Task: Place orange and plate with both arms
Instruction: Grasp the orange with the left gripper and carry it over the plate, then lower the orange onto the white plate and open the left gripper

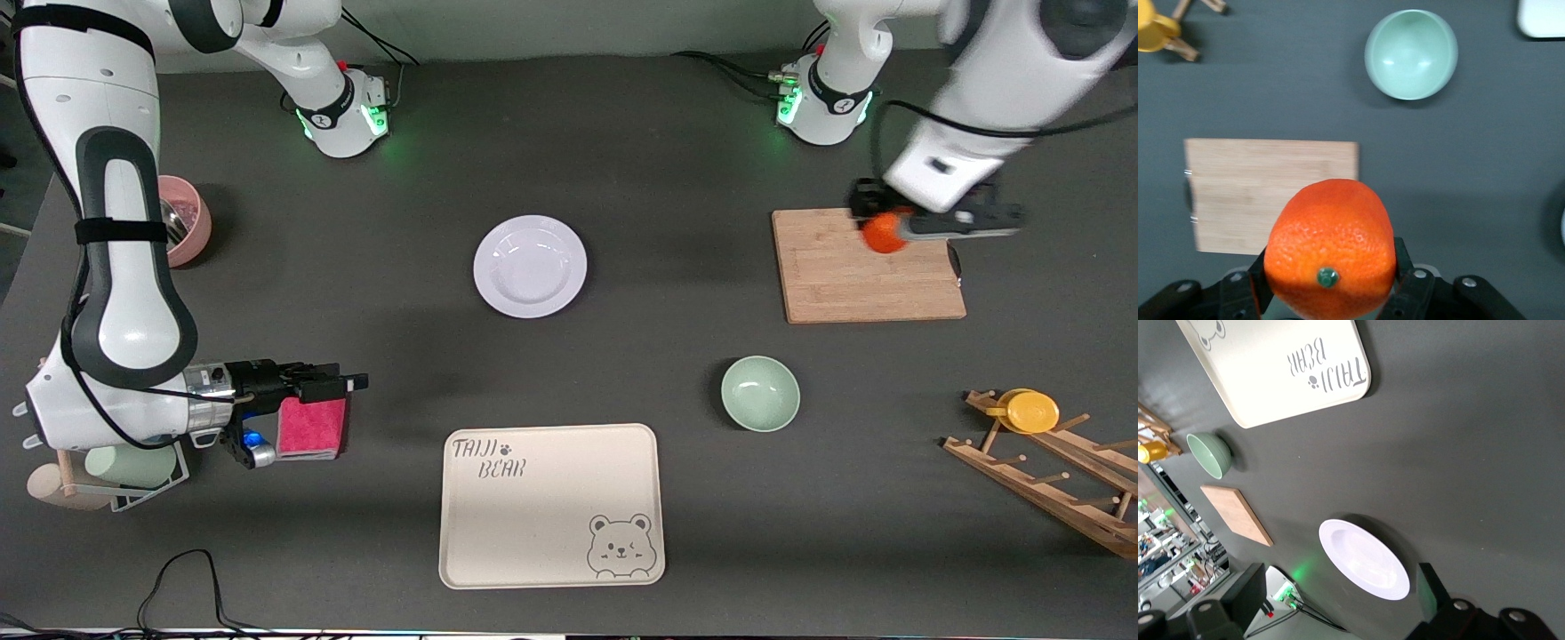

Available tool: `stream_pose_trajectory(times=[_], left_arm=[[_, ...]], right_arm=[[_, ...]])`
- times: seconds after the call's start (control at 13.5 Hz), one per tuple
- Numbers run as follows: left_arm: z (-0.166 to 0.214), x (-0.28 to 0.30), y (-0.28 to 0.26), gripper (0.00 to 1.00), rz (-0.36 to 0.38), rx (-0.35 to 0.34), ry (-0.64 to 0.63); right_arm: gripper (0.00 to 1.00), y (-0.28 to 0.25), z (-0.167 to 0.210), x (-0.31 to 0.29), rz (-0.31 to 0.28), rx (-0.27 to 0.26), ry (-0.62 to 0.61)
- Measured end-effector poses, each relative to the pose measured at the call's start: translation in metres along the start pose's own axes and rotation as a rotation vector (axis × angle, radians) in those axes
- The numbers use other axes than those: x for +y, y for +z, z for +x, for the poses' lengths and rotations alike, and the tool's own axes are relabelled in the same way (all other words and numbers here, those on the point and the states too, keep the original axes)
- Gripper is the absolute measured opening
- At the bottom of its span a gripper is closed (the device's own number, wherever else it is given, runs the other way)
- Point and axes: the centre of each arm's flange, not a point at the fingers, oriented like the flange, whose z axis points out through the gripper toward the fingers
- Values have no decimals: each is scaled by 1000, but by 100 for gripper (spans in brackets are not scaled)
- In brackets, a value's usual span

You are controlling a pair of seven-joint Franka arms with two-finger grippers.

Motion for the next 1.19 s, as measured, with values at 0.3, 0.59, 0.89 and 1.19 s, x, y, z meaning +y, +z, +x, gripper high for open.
stream_pose_trajectory(times=[0.3, 0.59, 0.89, 1.19], left_arm=[[-55, 170, 6, 69, -20, 9, -81], [-115, 292, 27, 69, -45, 34, -118], [-145, 385, 74, 69, -39, 31, -166], [-143, 417, 128, 69, -25, -20, -157]], right_arm=[[100, 3, 5, 26, 16, -17, -15], [100, 28, 7, 45, 110, -57, -56], [100, 57, 8, 86, 217, -59, -135], [100, 87, 3, 130, 316, -28, -206]])
